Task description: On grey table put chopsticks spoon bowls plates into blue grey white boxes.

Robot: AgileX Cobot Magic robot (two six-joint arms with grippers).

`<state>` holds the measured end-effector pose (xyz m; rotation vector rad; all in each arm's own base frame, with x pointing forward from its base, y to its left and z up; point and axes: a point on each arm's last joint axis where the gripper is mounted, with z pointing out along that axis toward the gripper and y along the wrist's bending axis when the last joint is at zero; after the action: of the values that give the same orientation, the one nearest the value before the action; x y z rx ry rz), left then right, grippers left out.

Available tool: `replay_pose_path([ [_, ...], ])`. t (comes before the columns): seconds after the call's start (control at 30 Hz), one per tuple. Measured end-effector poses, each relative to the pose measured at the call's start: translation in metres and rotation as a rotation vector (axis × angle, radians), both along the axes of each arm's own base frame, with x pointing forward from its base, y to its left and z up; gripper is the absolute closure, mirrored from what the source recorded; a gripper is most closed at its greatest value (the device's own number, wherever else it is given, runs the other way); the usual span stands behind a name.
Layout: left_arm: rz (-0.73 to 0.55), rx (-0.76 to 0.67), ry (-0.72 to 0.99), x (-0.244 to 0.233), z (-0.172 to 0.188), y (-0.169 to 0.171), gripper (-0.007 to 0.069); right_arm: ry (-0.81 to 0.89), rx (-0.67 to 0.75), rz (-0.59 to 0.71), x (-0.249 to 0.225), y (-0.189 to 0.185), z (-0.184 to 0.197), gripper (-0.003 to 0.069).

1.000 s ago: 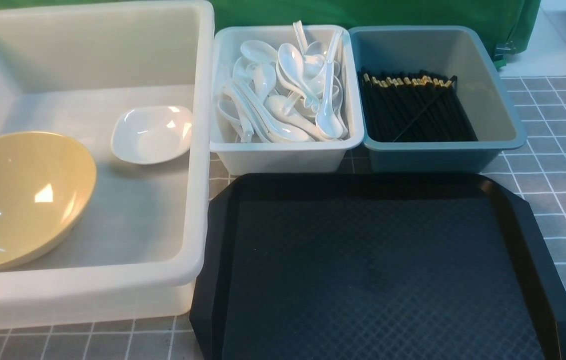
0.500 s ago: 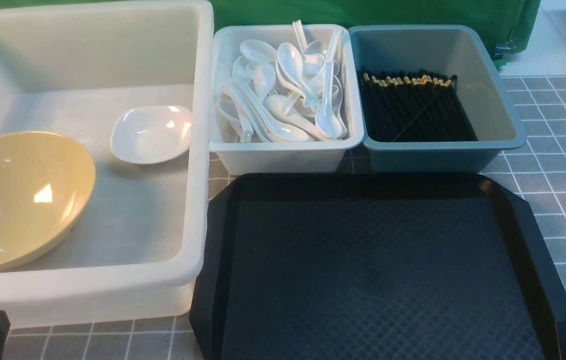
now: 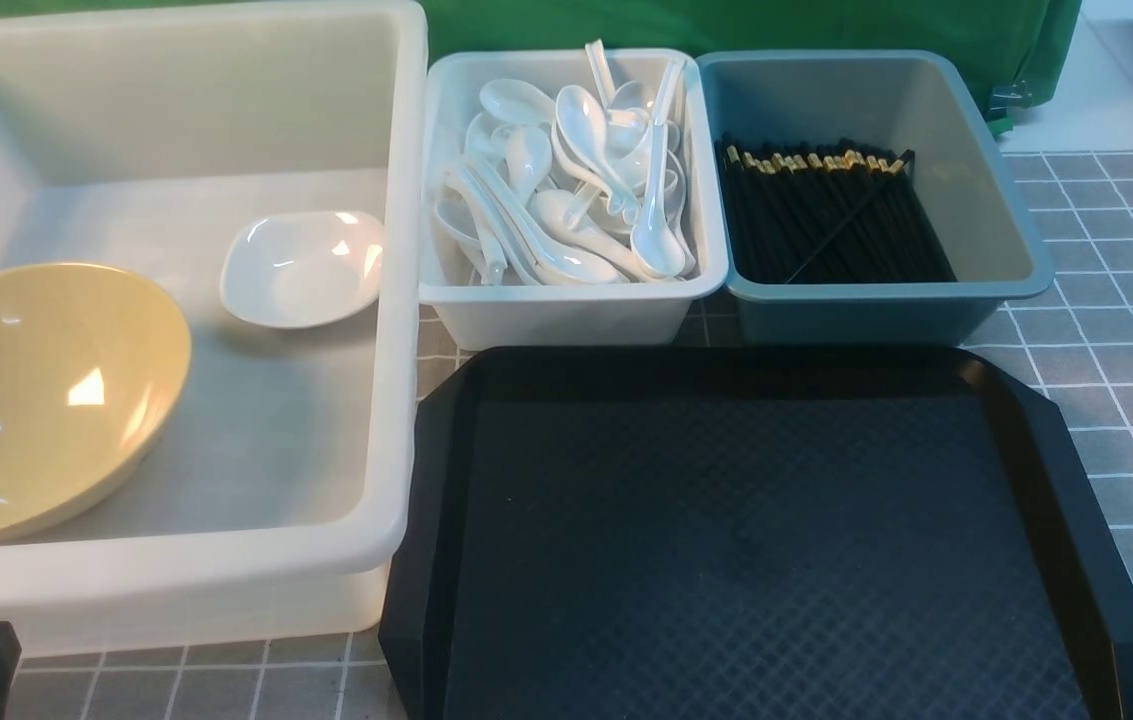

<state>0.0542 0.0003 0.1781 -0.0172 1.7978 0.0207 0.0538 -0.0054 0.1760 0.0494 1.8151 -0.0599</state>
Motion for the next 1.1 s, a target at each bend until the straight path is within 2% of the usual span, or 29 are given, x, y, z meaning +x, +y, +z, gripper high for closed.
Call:
replay_pose_path([
  [1.1,0.0,-0.001,0.001,0.0,-0.0001,0.0,0.0635,0.0,0.0,0.0,0.0,0.0,0.0,0.0547],
])
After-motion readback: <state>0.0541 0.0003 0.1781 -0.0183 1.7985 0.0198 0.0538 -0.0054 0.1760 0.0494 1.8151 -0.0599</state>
